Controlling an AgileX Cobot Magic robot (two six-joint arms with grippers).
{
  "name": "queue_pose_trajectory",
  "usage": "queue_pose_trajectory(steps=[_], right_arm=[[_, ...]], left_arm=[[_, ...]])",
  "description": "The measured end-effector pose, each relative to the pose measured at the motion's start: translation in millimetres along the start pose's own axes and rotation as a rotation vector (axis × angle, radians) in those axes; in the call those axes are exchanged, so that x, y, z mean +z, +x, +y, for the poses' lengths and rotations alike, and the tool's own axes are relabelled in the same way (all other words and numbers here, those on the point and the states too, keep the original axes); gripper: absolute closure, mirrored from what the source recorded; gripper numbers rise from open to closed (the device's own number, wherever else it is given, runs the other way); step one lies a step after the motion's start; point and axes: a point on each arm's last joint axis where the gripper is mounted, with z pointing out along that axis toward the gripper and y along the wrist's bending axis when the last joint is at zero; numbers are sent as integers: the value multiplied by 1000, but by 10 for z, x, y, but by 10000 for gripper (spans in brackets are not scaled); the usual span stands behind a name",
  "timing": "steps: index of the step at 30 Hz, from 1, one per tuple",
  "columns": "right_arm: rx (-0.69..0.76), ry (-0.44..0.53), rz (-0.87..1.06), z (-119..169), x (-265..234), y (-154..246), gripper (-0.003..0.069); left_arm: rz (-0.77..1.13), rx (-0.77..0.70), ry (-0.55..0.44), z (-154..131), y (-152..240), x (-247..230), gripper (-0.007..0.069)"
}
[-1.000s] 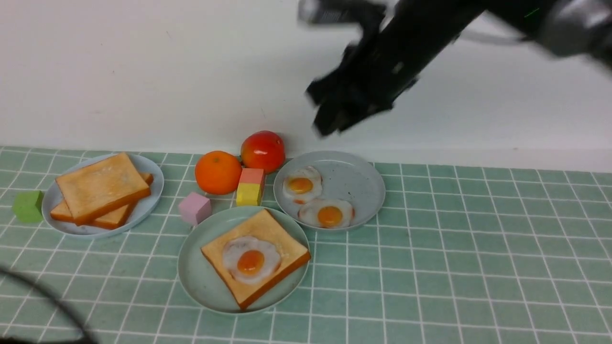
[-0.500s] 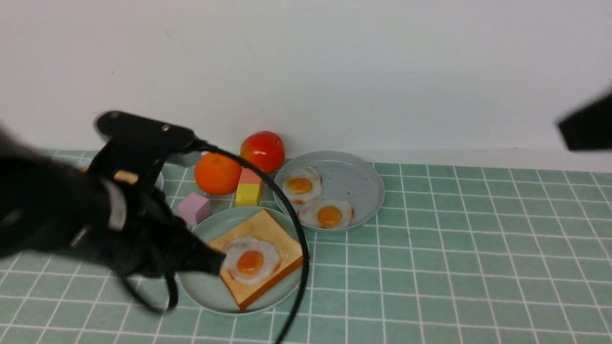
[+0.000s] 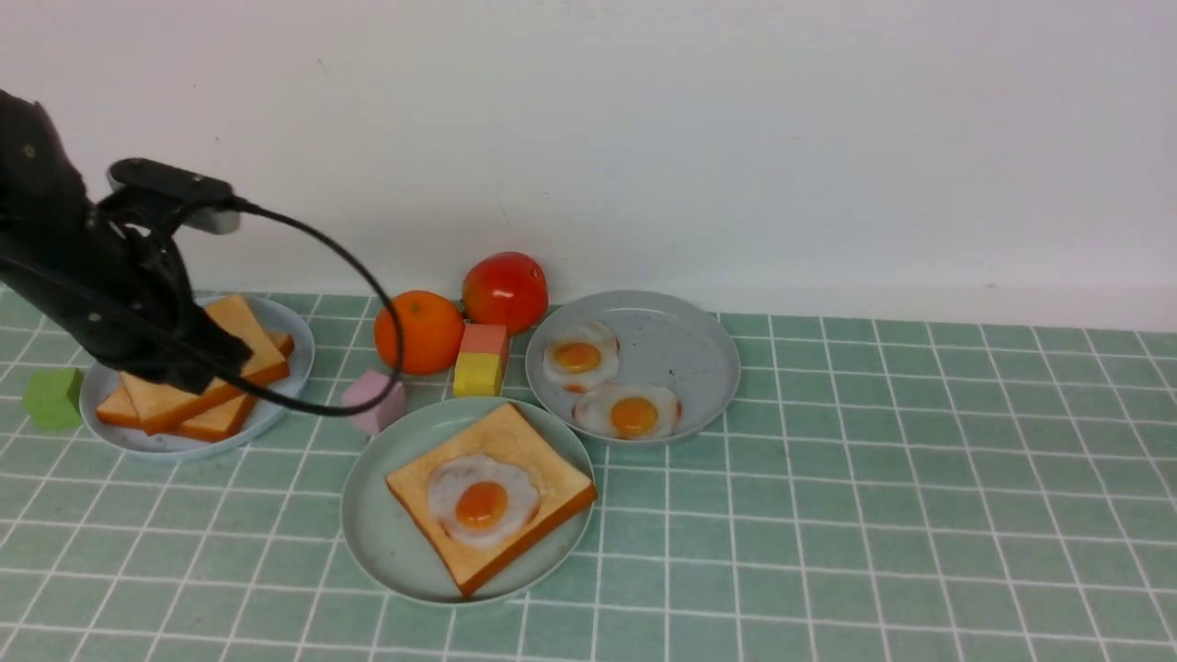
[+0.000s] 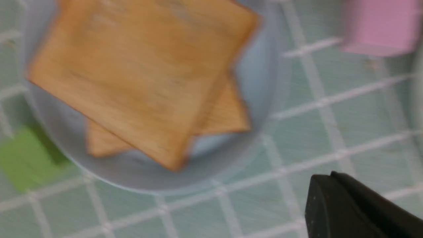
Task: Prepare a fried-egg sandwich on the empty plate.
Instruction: Use the left arm to grab a slice of bread
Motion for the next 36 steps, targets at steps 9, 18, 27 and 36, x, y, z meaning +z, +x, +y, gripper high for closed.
queue_pose_trajectory(steps=[9, 18, 27, 36], right_arm=[[34, -27, 45, 17, 114, -31, 658], [51, -47, 69, 28, 204, -53, 654], [67, -76, 62, 54, 203, -60, 650], [68, -79, 62, 57, 203, -60, 646]], left_arm=[[7, 195, -79, 228, -76, 415, 381], [-20, 227, -116, 272, -84, 660, 229], [-32, 303, -120, 282, -82, 839, 229], [-36, 287, -122, 294, -83, 942, 319]])
